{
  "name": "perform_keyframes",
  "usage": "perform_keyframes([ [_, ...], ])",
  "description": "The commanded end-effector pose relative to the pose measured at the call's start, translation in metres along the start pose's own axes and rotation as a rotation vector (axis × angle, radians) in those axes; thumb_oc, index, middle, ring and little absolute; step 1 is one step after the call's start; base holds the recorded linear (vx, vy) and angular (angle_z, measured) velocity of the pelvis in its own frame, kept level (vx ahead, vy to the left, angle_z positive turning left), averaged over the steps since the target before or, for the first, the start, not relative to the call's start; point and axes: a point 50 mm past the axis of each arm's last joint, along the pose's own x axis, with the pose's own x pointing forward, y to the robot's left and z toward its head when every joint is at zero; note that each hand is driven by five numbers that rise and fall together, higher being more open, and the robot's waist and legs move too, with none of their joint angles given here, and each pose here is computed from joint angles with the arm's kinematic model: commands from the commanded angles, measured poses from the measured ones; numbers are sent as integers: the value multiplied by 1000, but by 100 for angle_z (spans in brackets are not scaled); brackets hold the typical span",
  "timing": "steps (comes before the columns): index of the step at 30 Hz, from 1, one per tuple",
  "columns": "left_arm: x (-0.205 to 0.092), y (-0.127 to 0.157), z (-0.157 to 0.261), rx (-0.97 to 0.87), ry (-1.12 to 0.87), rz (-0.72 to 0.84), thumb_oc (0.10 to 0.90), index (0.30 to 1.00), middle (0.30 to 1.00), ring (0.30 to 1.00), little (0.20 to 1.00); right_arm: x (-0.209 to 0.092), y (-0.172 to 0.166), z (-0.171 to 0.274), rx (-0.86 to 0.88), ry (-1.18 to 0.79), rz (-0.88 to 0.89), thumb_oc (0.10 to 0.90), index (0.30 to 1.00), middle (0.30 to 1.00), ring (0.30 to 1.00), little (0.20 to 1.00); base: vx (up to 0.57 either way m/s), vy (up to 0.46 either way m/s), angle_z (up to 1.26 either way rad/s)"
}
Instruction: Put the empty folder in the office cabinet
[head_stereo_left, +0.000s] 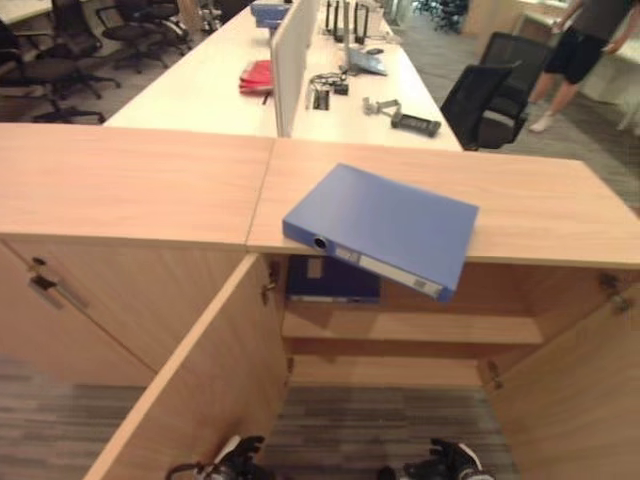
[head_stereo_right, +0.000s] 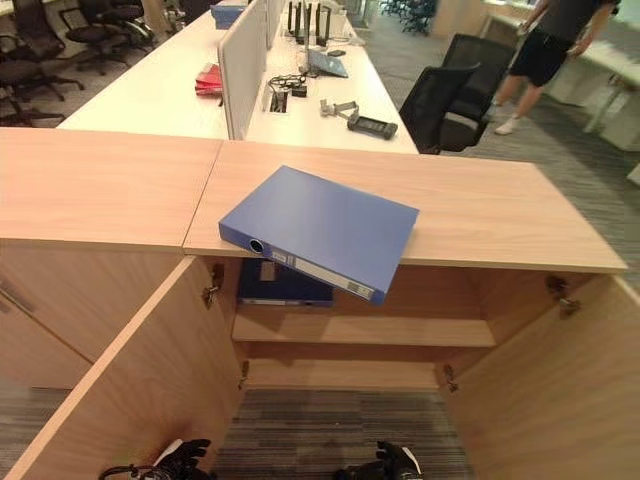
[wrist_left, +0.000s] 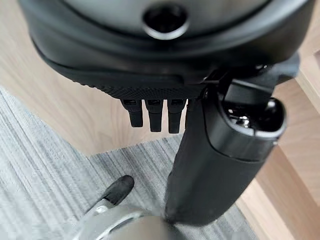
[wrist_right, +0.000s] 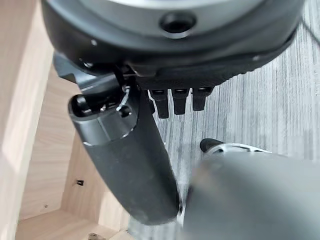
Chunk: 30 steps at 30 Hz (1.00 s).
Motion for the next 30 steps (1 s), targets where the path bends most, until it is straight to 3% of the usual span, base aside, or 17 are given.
perform_keyframes([
  [1, 3, 9, 10, 12, -39, 22, 800, 900, 900, 900, 900, 2, -18, 31, -2, -116, -44, 800, 900, 900, 900, 900, -69, -146, 13],
  [17, 1, 15, -1, 33, -6, 23, 800, 900, 900, 900, 900, 2, -18, 25, -138, -83, -10, 800, 900, 900, 900, 900, -15, -260, -9],
  [30, 2, -6, 11, 41, -40, -47, 800, 900, 900, 900, 900, -3, -59, 5, -163, -12, -111, 800, 900, 900, 900, 900, -57, -253, 11],
])
